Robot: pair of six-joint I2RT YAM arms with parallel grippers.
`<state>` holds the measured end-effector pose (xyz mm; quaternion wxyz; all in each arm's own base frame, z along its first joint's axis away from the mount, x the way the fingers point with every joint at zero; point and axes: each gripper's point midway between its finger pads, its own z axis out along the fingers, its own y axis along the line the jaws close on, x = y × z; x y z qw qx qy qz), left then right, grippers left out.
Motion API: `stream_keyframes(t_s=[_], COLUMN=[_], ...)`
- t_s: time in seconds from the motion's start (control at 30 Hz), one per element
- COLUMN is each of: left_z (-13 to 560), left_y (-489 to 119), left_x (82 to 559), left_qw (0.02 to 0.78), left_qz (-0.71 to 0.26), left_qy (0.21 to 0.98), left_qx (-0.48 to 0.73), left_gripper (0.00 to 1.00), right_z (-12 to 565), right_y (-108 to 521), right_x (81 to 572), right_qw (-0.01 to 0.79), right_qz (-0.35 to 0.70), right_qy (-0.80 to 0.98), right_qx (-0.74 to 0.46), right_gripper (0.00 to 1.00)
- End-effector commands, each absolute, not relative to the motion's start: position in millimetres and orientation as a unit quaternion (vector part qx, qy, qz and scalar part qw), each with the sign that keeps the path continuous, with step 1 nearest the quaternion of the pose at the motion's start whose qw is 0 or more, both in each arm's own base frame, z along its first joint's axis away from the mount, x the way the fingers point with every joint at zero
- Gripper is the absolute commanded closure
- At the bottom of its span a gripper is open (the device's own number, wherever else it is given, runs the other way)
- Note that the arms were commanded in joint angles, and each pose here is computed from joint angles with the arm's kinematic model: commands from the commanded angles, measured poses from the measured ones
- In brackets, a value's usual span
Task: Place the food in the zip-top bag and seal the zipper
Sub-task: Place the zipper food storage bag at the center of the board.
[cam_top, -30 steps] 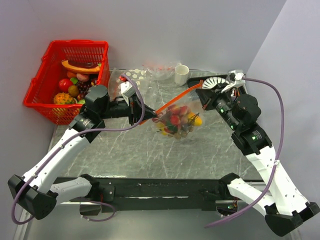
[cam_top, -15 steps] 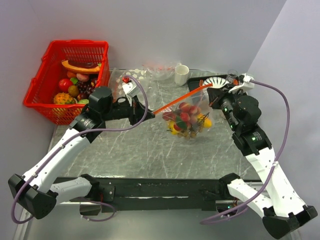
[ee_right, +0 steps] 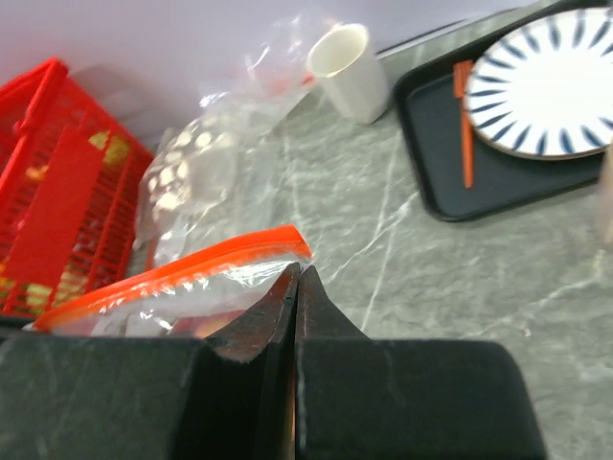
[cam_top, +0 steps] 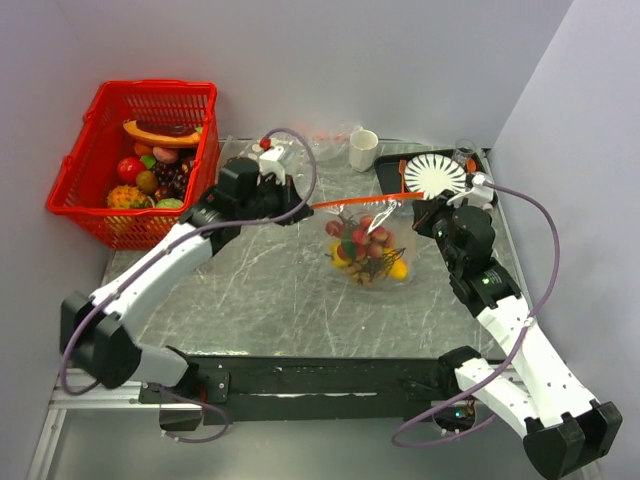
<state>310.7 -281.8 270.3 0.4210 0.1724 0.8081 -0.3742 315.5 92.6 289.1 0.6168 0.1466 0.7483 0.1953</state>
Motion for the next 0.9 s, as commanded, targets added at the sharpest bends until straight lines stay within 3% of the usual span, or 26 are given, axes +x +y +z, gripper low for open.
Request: stream_keyframes(t_s=[0.0,0.4,0.87], left_z=[314,310,292], left_y=[-308,-381,-433], left_x=[353,455,487], left_qw=[0.467,0.462,0.440], left_qz=[-0.409,-0.442,-0.513], left_qy=[0.769,0.756,0.724], left_qx=[0.150,0.138,0.138], left_gripper=[0.99,0.99,0.94], right_z=[313,308,288], right_y=[59,-15,-55], right_x=[323,363,376], right_qw=[0.660,0.650,0.637], right_qz=[0.143,0.094,0.078], right_qy=[0.710,0.699,0.686], right_qx=[0.202,0.284,0.343], right_gripper=[1.00,1.00,0.98])
